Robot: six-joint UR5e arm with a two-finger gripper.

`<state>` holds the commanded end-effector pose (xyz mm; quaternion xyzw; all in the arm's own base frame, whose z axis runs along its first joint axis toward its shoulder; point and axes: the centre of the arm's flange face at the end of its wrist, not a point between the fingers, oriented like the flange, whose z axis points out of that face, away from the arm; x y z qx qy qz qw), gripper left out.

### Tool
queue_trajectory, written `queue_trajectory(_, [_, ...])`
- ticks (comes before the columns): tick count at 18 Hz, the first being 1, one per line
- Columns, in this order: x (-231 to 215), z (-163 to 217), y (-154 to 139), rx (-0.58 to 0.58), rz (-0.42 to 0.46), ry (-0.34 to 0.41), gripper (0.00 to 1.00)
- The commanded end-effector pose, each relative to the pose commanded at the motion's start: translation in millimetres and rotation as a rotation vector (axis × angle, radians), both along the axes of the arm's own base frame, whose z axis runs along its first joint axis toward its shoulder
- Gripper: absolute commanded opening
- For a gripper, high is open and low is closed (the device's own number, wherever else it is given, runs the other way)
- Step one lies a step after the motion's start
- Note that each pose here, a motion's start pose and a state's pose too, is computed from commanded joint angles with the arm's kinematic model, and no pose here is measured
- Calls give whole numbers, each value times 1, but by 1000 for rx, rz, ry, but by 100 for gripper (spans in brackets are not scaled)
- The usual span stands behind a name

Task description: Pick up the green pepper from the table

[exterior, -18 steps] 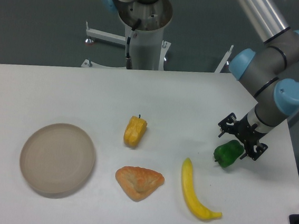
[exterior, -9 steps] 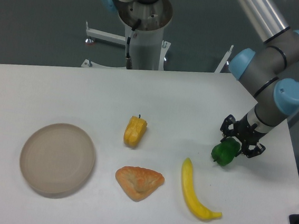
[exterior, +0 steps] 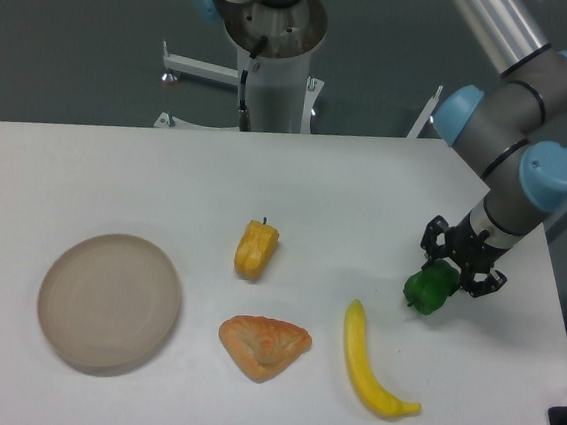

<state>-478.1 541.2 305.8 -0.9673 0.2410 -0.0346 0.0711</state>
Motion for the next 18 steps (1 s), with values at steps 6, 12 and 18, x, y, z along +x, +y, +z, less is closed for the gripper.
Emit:
queue_trajectory(6, [43,53,11,12,-40,86,33])
queue_trajectory(12, [68,76,21,-18,-85,165,33])
queue_trajectory(18, [74,82,29,-21,-100,229,33])
